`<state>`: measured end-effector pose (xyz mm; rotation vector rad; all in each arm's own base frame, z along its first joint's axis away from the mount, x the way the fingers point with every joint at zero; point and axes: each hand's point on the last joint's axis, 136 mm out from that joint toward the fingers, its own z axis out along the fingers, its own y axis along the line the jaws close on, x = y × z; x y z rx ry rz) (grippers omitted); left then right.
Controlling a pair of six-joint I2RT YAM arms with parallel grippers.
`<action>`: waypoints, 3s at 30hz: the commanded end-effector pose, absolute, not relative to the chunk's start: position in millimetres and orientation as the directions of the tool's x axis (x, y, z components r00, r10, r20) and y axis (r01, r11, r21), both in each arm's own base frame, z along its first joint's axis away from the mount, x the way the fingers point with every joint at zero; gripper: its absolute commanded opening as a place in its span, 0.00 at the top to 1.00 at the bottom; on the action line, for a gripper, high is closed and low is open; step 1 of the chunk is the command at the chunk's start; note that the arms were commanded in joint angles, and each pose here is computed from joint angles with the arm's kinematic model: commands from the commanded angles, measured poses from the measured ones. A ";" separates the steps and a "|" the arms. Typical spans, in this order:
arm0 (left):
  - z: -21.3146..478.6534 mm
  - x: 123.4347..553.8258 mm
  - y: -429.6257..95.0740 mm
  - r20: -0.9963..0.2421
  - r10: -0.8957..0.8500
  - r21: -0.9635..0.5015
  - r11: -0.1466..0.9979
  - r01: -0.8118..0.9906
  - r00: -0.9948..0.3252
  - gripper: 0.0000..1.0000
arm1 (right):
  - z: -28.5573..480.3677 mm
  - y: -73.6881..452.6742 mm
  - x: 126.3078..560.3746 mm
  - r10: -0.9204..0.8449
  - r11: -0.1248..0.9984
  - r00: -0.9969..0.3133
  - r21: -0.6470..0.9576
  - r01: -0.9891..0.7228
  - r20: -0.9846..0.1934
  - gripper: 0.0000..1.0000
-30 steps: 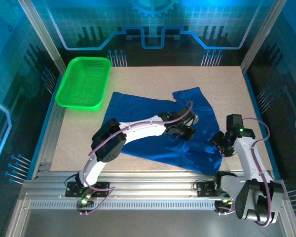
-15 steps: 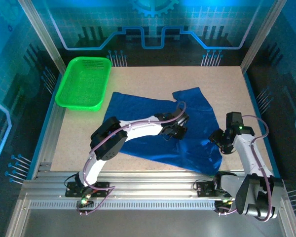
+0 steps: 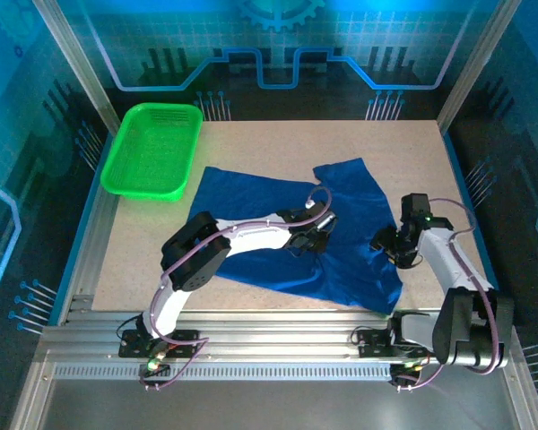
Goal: Fold and stack the t-shirts
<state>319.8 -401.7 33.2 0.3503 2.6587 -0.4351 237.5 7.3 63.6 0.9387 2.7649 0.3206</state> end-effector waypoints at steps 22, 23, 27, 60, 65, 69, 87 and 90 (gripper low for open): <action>47.6 324.7 -402.3 -0.482 0.105 -0.271 0.926 0.262 -0.870 0.97 | 25.3 31.4 302.8 0.588 0.791 -0.805 0.264 0.552 -0.079 0.65; 47.8 324.4 -401.9 -0.481 0.104 -0.271 0.927 0.261 -0.871 0.94 | 23.1 32.6 302.8 0.586 0.792 -0.807 0.262 0.551 -0.075 0.68; 55.0 324.9 -393.3 -0.483 0.087 -0.253 0.939 0.233 -0.872 0.69 | 24.0 33.4 309.0 0.575 0.804 -0.814 0.242 0.542 -0.086 0.88; 74.0 233.2 -174.6 -0.402 -0.404 -0.205 0.914 -0.350 -0.821 0.23 | 95.1 5.6 279.7 0.526 0.849 -0.787 0.243 0.468 -0.322 0.37; 77.2 244.2 -155.6 -0.372 -0.469 -0.254 0.881 -0.399 -0.801 0.18 | 97.8 67.9 265.6 0.417 0.869 -0.874 0.392 0.302 -0.251 0.28; 65.1 248.7 -131.3 -0.338 -0.485 -0.191 0.875 -0.445 -0.807 0.18 | 75.6 92.5 252.1 0.322 0.913 -0.926 0.324 0.248 -0.197 0.22; -18.1 153.9 -85.6 -0.062 -0.667 -0.133 0.743 -0.656 -0.743 0.28 | 26.2 39.8 298.3 0.481 0.876 -0.866 0.053 0.479 -0.137 0.17; -16.2 146.0 -91.1 -0.027 -0.673 -0.169 0.732 -0.660 -0.740 0.30 | 21.2 37.7 308.0 0.471 0.881 -0.873 0.019 0.473 -0.128 0.17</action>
